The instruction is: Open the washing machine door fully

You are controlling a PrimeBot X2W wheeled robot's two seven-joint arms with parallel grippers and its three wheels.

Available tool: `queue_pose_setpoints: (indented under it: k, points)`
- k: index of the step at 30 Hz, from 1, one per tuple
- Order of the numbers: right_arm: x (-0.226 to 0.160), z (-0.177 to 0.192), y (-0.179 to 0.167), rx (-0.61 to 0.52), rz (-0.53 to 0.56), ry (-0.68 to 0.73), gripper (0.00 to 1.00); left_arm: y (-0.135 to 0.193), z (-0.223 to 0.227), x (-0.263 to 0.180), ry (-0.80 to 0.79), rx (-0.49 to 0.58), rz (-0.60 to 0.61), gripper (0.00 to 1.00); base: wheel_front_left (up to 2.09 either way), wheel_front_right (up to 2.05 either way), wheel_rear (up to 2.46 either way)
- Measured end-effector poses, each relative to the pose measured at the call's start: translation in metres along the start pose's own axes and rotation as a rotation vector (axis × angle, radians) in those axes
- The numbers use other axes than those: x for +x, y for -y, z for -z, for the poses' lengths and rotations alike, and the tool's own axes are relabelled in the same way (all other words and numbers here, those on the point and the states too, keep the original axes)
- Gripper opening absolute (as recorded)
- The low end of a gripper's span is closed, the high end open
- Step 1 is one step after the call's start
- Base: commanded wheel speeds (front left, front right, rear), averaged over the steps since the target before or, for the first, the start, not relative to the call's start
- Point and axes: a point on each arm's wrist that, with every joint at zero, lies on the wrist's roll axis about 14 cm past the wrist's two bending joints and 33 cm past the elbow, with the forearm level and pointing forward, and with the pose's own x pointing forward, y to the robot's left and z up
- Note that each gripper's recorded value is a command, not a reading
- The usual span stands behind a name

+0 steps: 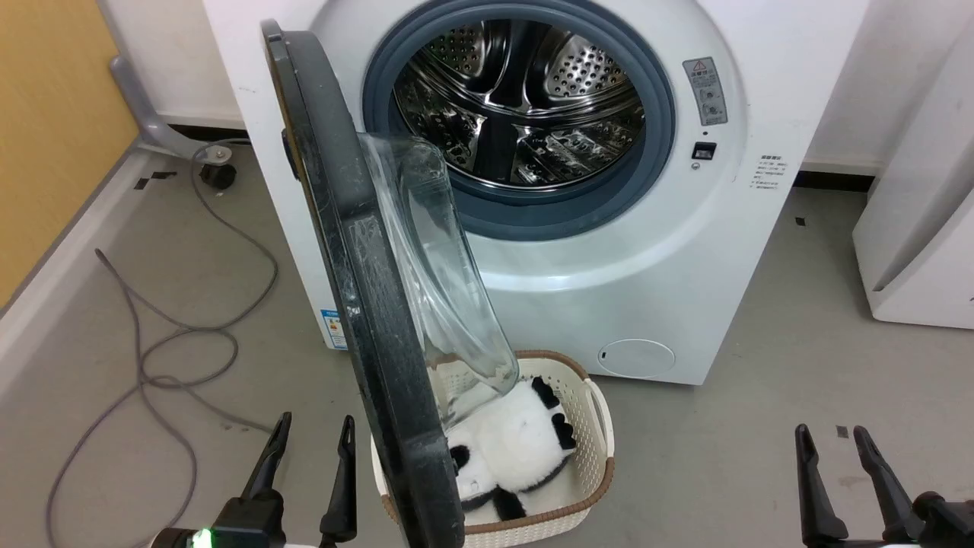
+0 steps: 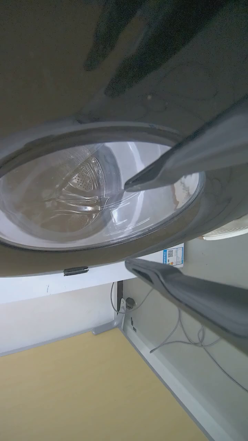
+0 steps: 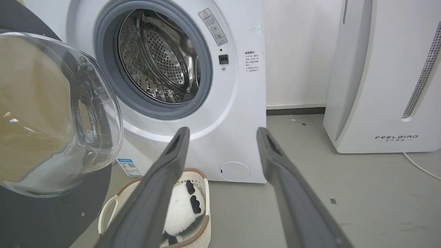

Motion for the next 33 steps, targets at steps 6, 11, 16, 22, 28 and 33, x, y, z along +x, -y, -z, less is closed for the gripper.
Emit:
queue_pose_setpoints:
  k: [6, 11, 16, 22, 28, 33]
  points:
    - [0.001, 0.003, 0.002, 0.013, 0.009, 0.001, 1.0, -0.007, -0.012, 0.001, 0.039, 0.0, -0.028, 1.0, 0.0, 0.0, 0.0]
    - [0.003, 0.006, 0.001, 0.024, 0.005, -0.002, 1.0, -0.029, -0.078, 0.008, 0.246, -0.005, -0.117, 0.0, 0.0, 0.0, 0.0]
    - [0.002, 0.01, 0.0, 0.031, 0.007, -0.013, 1.0, -0.034, -0.137, 0.011, 0.434, 0.0, -0.139, 0.0, 0.0, 0.0, 0.0]
    - [0.0, 0.012, 0.001, 0.052, 0.013, -0.016, 1.0, -0.026, -0.191, 0.007, 0.613, -0.009, -0.114, 0.0, 0.0, 0.0, 0.0]
    - [-0.002, 0.013, -0.001, 0.066, 0.011, -0.016, 1.0, -0.001, -0.225, 0.0, 0.73, -0.037, -0.028, 0.0, 0.0, 0.0, 0.0]
    - [-0.003, 0.015, -0.001, 0.074, 0.012, -0.02, 1.0, 0.028, -0.204, 0.009, 0.609, -0.051, 0.077, 0.0, 0.0, 0.0, 0.0]
